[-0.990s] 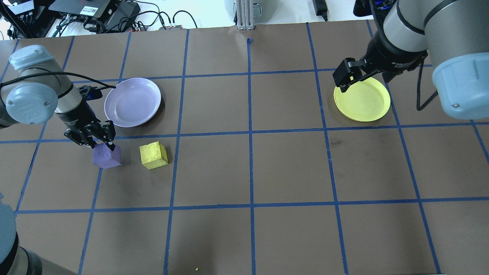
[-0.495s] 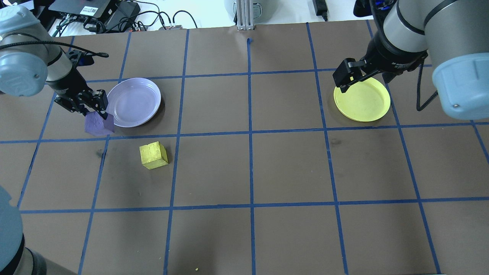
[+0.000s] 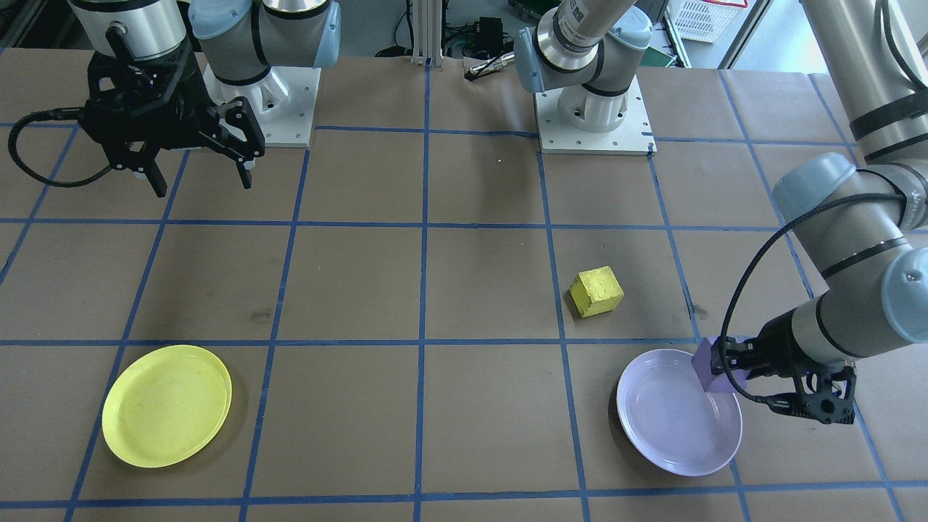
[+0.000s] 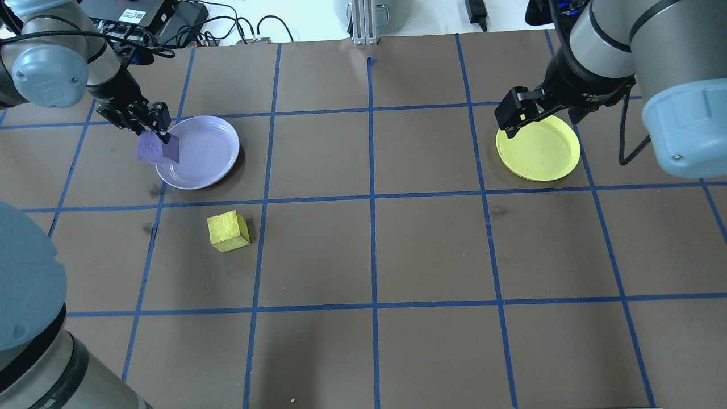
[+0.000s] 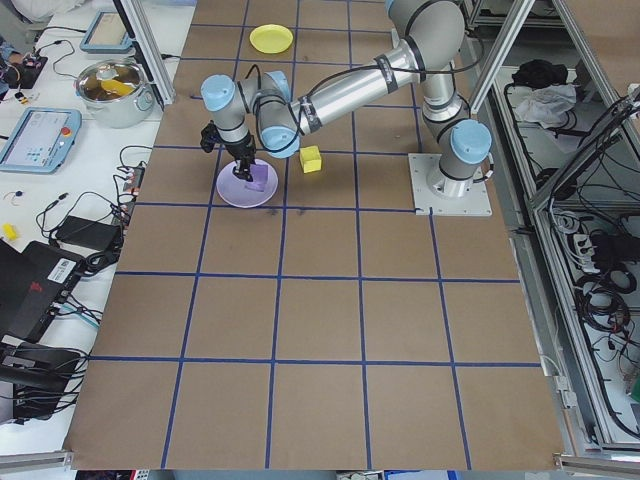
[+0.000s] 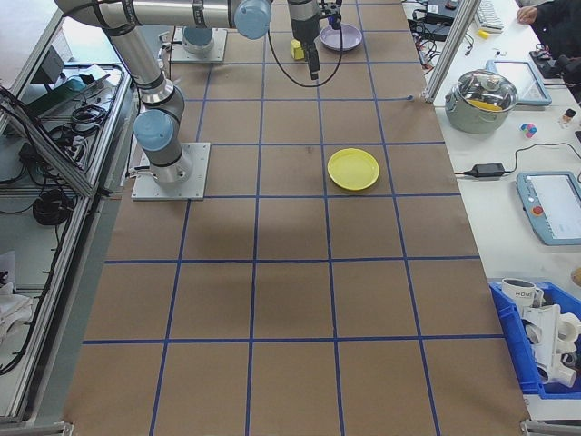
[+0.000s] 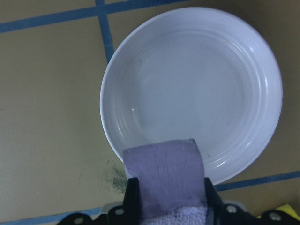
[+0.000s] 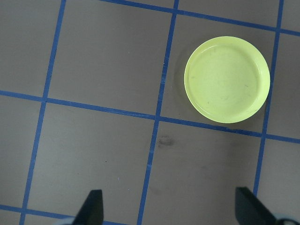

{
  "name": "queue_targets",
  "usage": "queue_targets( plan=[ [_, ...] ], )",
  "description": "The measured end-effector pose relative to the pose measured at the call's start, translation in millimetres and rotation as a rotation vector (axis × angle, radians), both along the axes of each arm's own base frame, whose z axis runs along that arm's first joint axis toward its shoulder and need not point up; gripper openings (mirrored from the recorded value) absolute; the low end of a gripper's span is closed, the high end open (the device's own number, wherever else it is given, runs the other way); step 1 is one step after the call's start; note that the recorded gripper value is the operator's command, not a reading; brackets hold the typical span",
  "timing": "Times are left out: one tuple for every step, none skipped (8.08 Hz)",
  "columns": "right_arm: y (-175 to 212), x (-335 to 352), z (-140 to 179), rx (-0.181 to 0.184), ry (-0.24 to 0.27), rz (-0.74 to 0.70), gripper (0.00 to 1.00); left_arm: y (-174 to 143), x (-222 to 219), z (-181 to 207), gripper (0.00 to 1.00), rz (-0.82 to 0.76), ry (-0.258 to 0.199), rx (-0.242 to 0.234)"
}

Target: Sort blocks by color into plates

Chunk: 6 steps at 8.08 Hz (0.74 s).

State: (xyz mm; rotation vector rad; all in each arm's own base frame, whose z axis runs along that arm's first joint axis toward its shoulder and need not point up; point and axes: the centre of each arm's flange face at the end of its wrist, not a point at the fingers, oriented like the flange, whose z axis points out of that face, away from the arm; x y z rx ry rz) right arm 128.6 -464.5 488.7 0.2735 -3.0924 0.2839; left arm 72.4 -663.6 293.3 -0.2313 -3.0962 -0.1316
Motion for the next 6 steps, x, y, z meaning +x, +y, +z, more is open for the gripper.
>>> queue_targets(
  plan=[
    [0.0,0.0,0.0,0.000,0.000,0.000,1.00,-11.1,-1.2,-10.6,0.08,-0.010,0.017,-0.025],
    [0.0,0.0,-0.1,0.000,0.000,0.000,1.00,-17.9,-3.0,-21.8,0.87,-0.015,0.029,-0.036],
    [0.0,0.0,-0.2,0.000,0.000,0.000,1.00,-20.9,-4.7,-29.1,1.00,-0.017,0.035,-0.038],
    [0.0,0.0,-0.3,0.001,0.000,-0.001,1.00,-22.0,-6.6,-33.7,1.00,-0.017,0.039,-0.036],
    [0.0,0.0,-0.3,0.001,0.000,-0.001,1.00,-22.1,-8.3,-35.7,1.00,-0.015,0.041,-0.035],
    [0.0,0.0,-0.3,0.001,0.000,-0.001,1.00,-21.9,-10.1,-35.3,1.00,-0.013,0.039,-0.035]
  ],
)
